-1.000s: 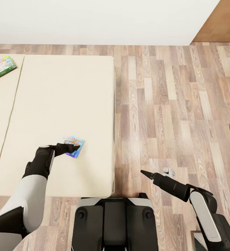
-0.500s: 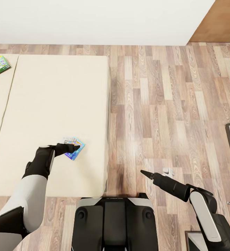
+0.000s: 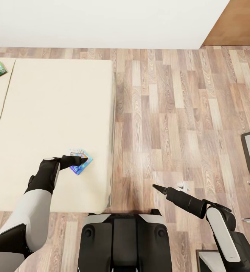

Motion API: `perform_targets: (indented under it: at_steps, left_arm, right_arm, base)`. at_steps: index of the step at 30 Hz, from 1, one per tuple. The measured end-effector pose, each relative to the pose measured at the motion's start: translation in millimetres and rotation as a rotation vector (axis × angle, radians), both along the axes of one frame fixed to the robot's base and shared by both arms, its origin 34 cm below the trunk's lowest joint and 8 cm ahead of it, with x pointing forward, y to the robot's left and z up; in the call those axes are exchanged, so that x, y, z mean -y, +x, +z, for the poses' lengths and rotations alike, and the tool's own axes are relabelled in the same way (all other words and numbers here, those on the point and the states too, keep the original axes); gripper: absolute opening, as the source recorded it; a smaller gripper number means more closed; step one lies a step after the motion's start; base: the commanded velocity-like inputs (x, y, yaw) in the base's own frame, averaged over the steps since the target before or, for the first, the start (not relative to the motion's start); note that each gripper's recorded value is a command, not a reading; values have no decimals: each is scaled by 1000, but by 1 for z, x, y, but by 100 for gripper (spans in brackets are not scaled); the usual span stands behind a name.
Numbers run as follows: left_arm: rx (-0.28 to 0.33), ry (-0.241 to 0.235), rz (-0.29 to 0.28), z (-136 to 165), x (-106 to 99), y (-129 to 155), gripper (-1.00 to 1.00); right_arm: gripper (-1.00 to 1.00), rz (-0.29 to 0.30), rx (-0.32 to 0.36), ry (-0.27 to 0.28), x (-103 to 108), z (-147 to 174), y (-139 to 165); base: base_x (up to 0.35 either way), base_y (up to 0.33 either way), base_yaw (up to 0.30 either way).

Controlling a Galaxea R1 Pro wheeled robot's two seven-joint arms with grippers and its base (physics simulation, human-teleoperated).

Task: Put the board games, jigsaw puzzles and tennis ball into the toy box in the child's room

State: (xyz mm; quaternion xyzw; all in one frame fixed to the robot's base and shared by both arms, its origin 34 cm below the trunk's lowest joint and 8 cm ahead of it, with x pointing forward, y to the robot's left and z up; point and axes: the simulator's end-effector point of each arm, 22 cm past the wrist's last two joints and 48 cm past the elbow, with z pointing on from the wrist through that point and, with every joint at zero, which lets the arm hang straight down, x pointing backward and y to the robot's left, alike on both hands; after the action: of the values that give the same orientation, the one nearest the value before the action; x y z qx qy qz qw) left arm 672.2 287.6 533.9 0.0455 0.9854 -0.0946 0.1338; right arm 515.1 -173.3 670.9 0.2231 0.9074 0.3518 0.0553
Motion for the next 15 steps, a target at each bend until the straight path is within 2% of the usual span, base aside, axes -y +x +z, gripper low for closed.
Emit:
perform_targets:
  at_steps: [15]
  left_arm:
    - [-7,-1,-4,-2,2,-3,100]
  right_arm:
    - [100,0,0,0,0,0,0]
  base:
    - [0,-143,0]
